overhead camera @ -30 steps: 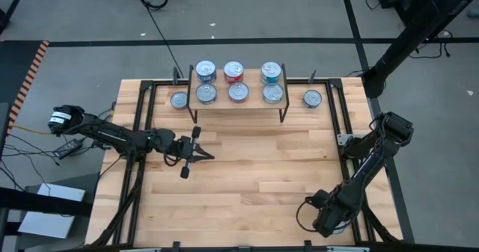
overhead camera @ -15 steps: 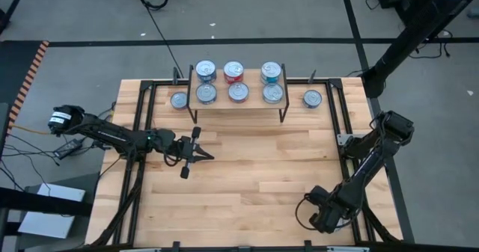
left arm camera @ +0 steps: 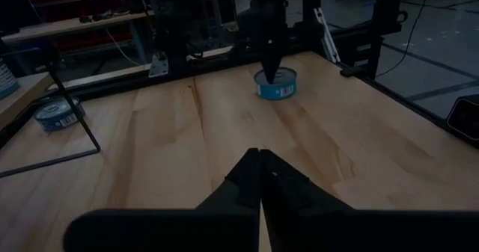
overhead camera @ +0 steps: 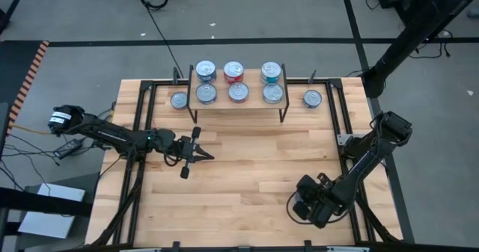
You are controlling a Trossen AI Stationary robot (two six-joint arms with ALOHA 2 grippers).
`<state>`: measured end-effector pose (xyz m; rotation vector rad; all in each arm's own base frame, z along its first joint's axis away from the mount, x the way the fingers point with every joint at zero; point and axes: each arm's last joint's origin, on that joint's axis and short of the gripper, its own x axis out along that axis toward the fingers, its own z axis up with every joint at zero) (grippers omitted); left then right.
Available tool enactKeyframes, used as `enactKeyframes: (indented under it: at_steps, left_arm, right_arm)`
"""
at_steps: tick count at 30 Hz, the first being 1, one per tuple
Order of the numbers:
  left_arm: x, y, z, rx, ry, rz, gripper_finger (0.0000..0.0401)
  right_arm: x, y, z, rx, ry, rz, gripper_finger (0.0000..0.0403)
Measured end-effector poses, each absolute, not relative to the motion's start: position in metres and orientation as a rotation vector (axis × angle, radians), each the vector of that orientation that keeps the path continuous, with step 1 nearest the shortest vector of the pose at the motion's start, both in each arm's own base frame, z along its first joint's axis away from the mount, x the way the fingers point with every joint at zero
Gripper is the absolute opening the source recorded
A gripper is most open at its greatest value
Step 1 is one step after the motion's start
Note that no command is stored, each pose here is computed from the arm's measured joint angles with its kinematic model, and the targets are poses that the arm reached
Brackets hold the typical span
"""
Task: Stack canned seafood by type on shelf
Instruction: Stack the yellow blue tuna can on top of the yellow blue tuna can on the shelf
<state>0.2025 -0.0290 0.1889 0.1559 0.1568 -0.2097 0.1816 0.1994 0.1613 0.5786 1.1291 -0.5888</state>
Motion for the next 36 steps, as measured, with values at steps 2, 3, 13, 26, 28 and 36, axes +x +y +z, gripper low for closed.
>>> enactKeyframes:
  at_steps: [2,3,13,26,28,36]
  left_arm:
    - [0.202,-0.029,0.189,0.156,0.157,-0.21,0.0009]
    - [0.202,-0.029,0.189,0.156,0.157,-0.21,0.0009]
    - [0.203,-0.029,0.187,0.156,0.174,-0.211,0.0009]
    - [0.219,-0.029,0.157,0.171,0.282,-0.157,0.0009]
    - [0.223,-0.03,0.152,0.172,0.281,-0.157,0.0009]
    - [0.232,-0.032,0.131,0.19,0.319,-0.2,0.0009]
  right_arm:
    - [0.186,0.199,0.163,0.583,1.163,-0.564,0.0005]
    - [0.188,0.2,0.165,0.588,1.184,-0.547,0.0005]
    - [0.184,0.203,0.175,0.702,1.424,-0.588,0.0005]
    - [0.17,0.203,0.175,0.692,1.488,-0.7,0.0005]
    - [0.163,0.199,0.176,0.682,1.514,-0.805,0.0005]
    - [0.151,0.201,0.168,0.726,1.539,-0.895,0.0005]
